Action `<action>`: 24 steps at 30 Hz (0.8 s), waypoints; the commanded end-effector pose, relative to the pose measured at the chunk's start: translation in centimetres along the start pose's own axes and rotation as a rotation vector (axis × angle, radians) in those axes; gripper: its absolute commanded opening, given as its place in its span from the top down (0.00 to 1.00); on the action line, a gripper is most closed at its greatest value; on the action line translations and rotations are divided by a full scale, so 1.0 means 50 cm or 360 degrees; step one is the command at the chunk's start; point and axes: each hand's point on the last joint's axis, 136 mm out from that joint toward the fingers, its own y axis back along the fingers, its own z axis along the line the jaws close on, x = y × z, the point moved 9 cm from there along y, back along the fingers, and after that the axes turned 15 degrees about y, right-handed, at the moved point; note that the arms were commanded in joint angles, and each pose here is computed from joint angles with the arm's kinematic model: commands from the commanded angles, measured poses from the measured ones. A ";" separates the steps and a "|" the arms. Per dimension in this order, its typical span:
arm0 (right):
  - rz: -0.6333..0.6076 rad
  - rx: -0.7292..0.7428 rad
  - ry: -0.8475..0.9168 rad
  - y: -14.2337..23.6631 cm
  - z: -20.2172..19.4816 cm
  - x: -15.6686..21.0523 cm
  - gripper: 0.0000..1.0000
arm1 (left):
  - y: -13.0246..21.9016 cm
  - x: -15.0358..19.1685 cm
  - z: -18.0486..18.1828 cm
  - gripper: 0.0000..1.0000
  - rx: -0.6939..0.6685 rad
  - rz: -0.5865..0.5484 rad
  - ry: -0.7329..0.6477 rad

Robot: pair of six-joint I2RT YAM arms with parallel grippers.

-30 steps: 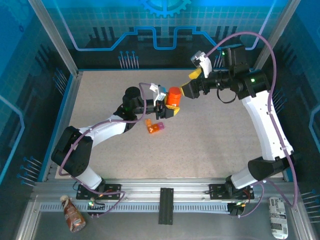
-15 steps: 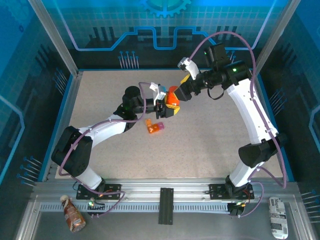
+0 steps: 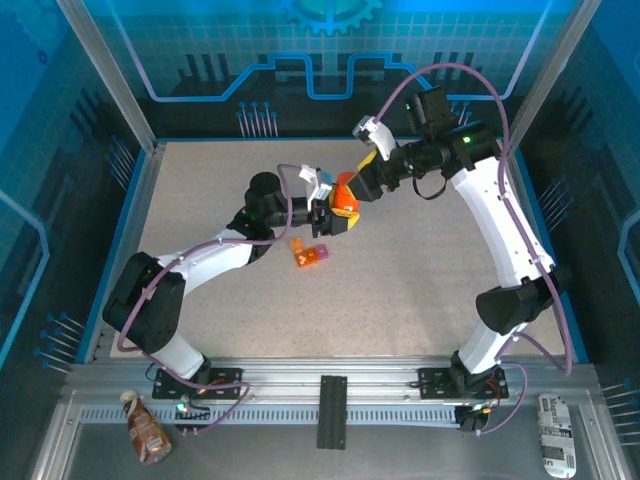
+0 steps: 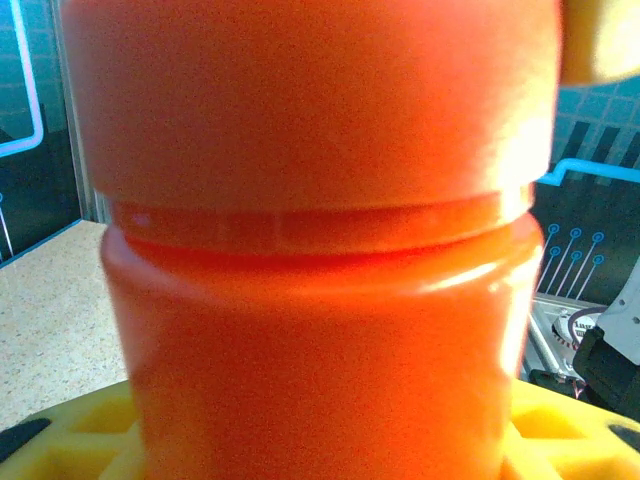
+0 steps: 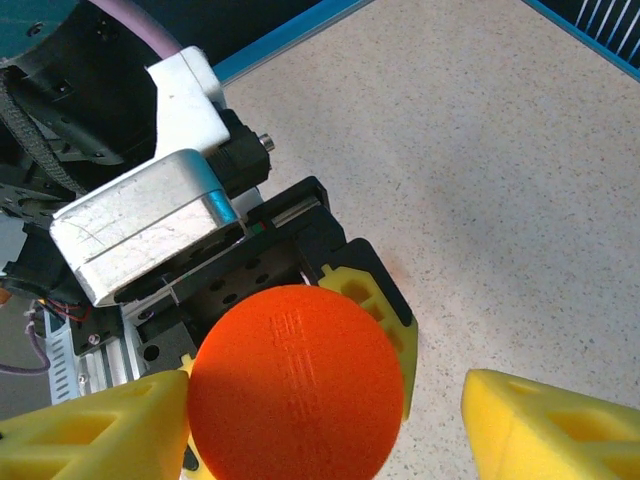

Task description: Sort the pills into containers

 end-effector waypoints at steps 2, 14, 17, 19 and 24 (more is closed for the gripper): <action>0.0014 -0.0029 0.0006 -0.011 0.003 -0.005 0.38 | 0.000 -0.034 -0.025 1.00 0.0082 -0.0057 -0.0100; 0.0147 0.0115 -0.0262 -0.074 0.014 0.034 0.62 | 0.001 -0.038 -0.023 1.00 0.0050 -0.0085 -0.0123; 0.0180 0.0261 -0.0386 -0.103 0.030 0.043 0.64 | 0.001 -0.038 -0.022 1.00 0.0029 -0.0096 -0.0136; 0.0152 0.0357 -0.0496 -0.119 0.042 0.047 0.65 | 0.001 -0.038 -0.021 1.00 0.0024 -0.0101 -0.0141; -0.0020 0.0462 -0.0723 -0.144 0.065 0.044 0.65 | 0.001 -0.032 -0.019 1.00 0.0011 -0.0098 -0.0133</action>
